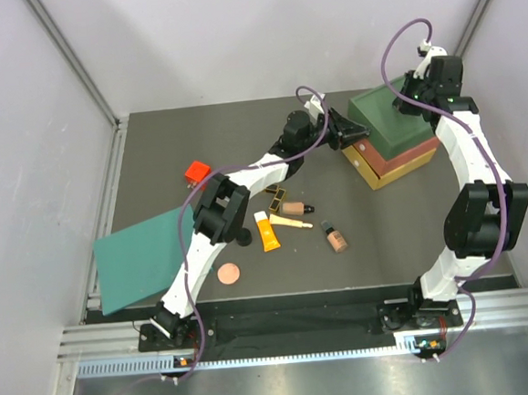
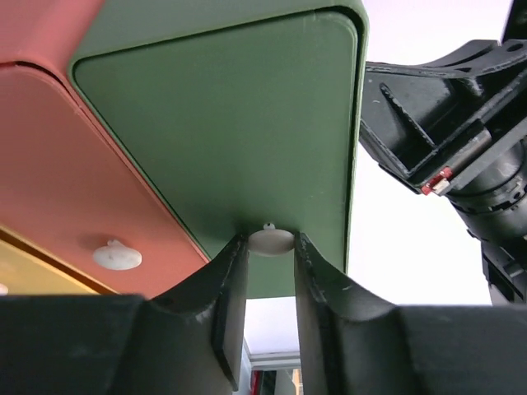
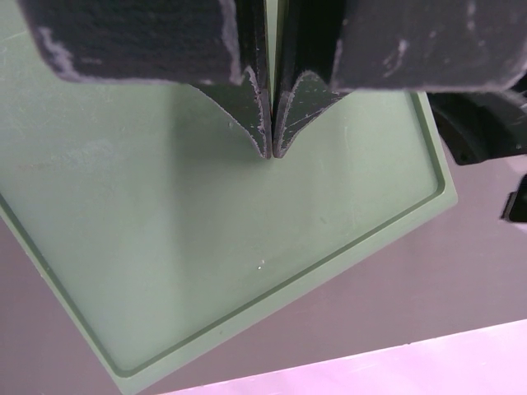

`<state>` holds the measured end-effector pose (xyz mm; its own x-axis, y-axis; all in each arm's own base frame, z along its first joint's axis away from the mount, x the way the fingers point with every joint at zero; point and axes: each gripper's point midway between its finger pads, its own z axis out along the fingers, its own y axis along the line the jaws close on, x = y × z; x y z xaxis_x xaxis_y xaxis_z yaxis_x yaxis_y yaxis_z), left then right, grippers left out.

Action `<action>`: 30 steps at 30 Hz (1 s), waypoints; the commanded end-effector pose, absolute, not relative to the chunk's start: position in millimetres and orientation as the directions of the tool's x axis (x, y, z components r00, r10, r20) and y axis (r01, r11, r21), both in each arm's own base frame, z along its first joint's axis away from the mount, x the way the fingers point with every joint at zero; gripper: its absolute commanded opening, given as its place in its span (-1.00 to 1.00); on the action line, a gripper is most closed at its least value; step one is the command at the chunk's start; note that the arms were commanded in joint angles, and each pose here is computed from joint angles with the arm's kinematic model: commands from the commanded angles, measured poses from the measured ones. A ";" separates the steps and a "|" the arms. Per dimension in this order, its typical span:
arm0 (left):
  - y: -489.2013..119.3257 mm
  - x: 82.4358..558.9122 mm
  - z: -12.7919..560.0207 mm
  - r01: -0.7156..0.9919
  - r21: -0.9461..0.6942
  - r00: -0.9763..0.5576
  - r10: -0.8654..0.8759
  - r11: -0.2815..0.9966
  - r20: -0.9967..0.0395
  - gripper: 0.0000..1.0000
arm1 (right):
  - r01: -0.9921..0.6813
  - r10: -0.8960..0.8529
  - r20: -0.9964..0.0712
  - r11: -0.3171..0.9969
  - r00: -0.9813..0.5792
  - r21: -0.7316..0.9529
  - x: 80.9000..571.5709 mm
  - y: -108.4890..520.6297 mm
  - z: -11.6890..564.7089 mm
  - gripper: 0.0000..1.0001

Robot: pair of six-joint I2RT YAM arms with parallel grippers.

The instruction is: Organize the makeup

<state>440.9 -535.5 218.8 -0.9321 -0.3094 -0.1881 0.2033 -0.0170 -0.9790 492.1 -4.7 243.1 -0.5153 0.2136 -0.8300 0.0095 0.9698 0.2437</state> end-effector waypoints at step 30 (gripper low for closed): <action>-477.1 413.9 199.4 0.350 -0.923 -0.891 -0.246 0.157 -0.380 -1.00 | 0.069 0.176 -0.668 0.981 -0.723 0.184 447.3 -10.3 170.4 -1.00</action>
